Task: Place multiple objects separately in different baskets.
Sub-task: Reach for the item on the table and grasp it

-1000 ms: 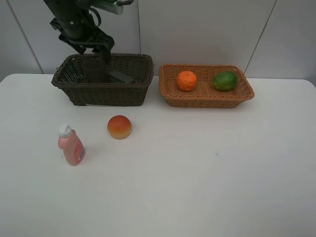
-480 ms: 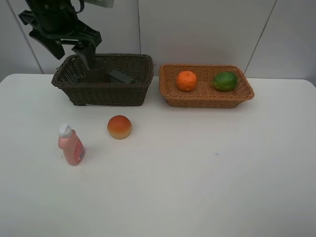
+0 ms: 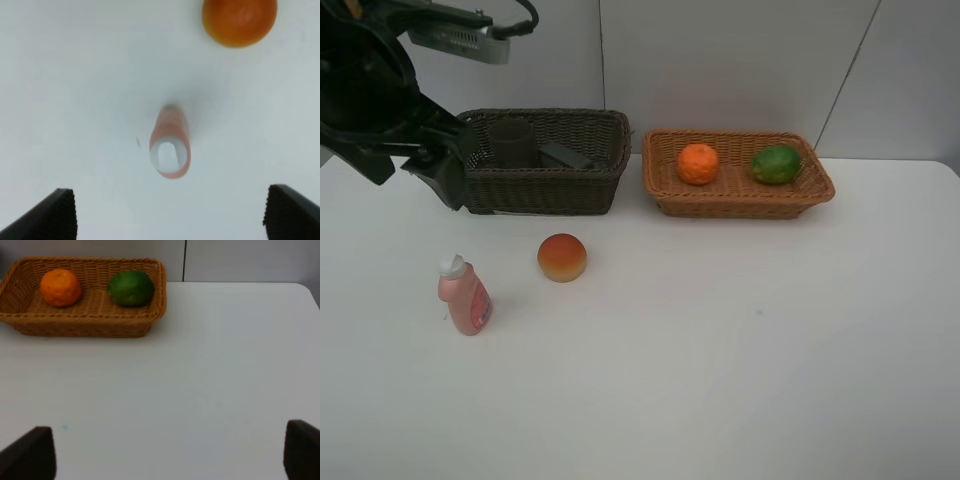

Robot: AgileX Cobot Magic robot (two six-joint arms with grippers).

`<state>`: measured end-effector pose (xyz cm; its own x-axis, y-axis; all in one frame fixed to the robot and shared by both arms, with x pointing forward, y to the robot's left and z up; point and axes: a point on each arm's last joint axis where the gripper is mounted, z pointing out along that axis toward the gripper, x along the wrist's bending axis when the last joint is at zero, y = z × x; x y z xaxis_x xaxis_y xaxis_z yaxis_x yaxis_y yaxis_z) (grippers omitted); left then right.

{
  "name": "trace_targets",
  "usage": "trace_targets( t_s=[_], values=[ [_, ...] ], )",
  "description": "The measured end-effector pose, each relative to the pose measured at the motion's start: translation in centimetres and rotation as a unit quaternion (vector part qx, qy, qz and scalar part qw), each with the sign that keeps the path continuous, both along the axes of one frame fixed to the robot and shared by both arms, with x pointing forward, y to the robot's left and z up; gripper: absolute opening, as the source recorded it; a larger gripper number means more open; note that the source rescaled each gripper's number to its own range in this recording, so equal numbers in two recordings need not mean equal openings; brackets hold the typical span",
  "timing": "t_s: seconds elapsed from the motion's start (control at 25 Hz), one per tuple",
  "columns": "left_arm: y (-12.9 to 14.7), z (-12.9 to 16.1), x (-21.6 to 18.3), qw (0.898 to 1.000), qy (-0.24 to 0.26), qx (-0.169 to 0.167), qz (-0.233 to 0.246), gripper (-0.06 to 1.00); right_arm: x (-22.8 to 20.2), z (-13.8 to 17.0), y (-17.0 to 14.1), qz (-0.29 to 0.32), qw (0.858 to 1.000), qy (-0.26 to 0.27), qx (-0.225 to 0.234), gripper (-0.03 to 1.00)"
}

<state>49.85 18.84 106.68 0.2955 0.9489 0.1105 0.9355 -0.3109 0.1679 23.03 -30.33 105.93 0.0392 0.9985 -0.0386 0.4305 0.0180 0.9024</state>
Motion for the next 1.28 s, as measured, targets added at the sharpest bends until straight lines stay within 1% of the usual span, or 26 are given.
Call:
trace_targets(
  t_s=[0.2, 0.32, 0.4, 0.76, 0.92, 1.12, 1.28],
  values=[
    [0.3, -1.6, -1.4, 0.999, 0.039, 0.015, 0.032, 0.97, 0.0, 0.0, 0.0, 0.0, 1.0, 0.0, 0.0, 1.0],
    [0.6, -2.3, -1.7, 0.997, 0.048, 0.026, 0.048, 0.97, 0.0, 0.0, 0.0, 0.0, 1.0, 0.0, 0.0, 1.0],
    [0.6, -2.7, -1.9, 0.997, 0.051, 0.028, 0.056, 0.97, 0.0, 0.0, 0.0, 0.0, 1.0, 0.0, 0.0, 1.0],
    [0.8, -5.3, -2.3, 0.995, 0.036, 0.01, 0.093, 0.97, 0.0, 0.0, 0.0, 0.0, 1.0, 0.0, 0.0, 1.0],
    [0.5, -6.1, -1.9, 0.994, 0.035, 0.006, 0.104, 0.97, 0.0, 0.0, 0.0, 0.0, 1.0, 0.0, 0.0, 1.0],
    [0.0, -8.8, -0.9, 0.991, 0.068, 0.026, 0.108, 0.97, 0.0, 0.0, 0.0, 0.0, 1.0, 0.0, 0.0, 1.0],
    [-0.3, -10.6, -0.3, 0.99, 0.081, 0.034, 0.11, 0.97, 0.0, 0.0, 0.0, 0.0, 1.0, 0.0, 0.0, 1.0]
  ],
)
